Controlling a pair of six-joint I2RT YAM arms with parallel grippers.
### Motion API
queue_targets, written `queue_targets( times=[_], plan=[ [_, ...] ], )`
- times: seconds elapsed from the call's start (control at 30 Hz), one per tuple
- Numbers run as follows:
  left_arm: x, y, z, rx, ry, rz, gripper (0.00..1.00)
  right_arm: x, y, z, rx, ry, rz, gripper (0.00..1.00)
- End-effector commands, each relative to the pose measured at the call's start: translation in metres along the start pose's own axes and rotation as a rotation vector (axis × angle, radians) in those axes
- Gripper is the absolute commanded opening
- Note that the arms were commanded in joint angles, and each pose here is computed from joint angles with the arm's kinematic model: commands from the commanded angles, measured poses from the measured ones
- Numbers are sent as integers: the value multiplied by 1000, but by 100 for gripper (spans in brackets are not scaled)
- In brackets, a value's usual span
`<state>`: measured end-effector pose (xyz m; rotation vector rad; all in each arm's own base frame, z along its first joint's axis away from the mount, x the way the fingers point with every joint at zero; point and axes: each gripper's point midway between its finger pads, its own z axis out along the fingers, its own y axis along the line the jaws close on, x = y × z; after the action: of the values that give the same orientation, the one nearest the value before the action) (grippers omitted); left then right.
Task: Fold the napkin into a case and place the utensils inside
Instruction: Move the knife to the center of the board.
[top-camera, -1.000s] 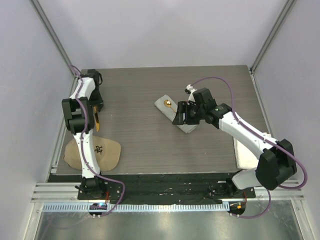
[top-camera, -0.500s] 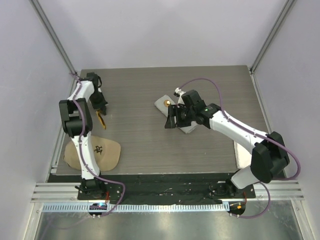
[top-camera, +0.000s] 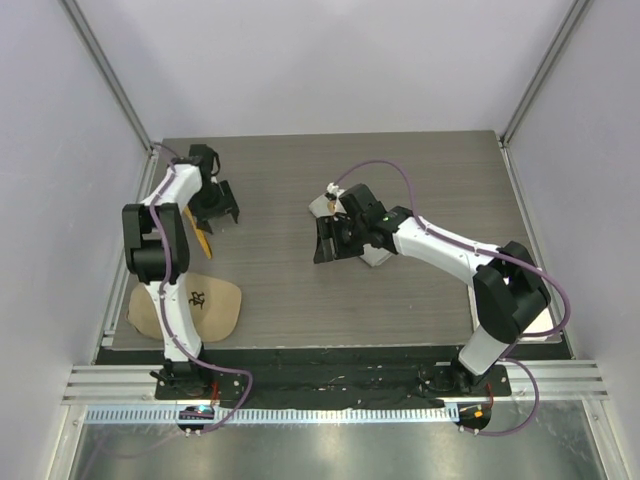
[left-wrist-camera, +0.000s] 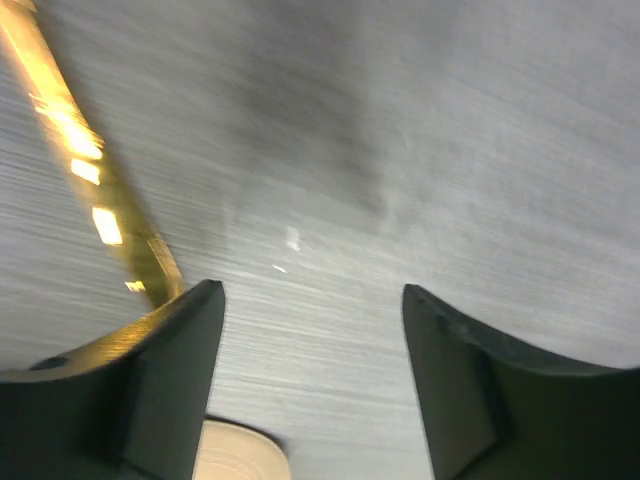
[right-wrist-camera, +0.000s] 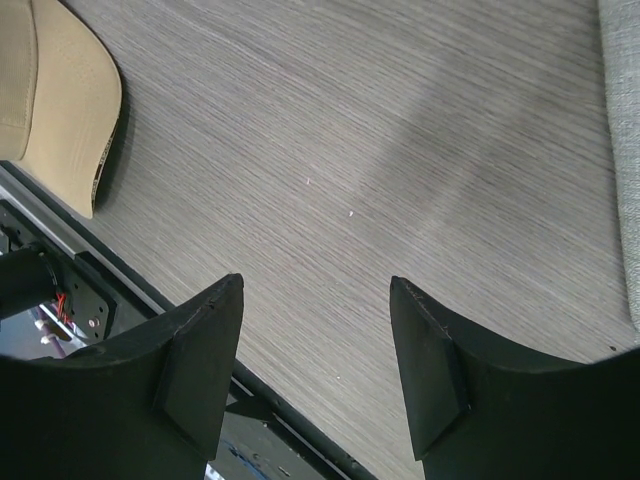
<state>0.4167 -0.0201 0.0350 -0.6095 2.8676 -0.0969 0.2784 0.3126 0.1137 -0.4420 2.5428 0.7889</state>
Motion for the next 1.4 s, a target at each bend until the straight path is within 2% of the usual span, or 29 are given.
queue_targets(
  times=[0.0,0.03,0.07,0.1,0.23,0.5,0.67,0.9,1.0,1.03,1.07,1.37],
  plan=[
    [-68,37,-46,-119,-230,-113,77,-29,17,-8,-45,-88,-29,65],
    [-72,41,-44,-134,-233,-121,75,-29,16,-9,-44,-92,-32,65],
    [-81,44,-48,-139,-245,-137,67,-29,16,-10,-44,-92,-33,66],
    [-84,51,-36,-173,-228,-140,63,-27,16,-10,-44,-92,-35,65],
    [-99,68,-17,-201,-212,-155,59,-25,16,-15,-48,-100,-39,66],
    [-117,85,13,-198,-190,-97,64,-19,11,-19,-33,-105,-42,66],
    [-105,88,24,-207,-155,-112,56,-24,16,-23,-47,-120,-38,65],
    [-75,91,39,-209,-69,-125,34,-29,19,-26,-52,-137,-39,65],
    [-60,88,47,-182,-29,-138,17,-30,19,-25,-54,-140,-39,65],
    [-51,88,51,-180,-8,-143,6,-30,19,-25,-55,-139,-39,65],
    [-46,87,52,-169,0,-147,2,-29,18,-23,-50,-139,-37,65],
    [3,42,44,4,47,-176,0,-24,20,-10,-56,-110,-52,65]
  ],
)
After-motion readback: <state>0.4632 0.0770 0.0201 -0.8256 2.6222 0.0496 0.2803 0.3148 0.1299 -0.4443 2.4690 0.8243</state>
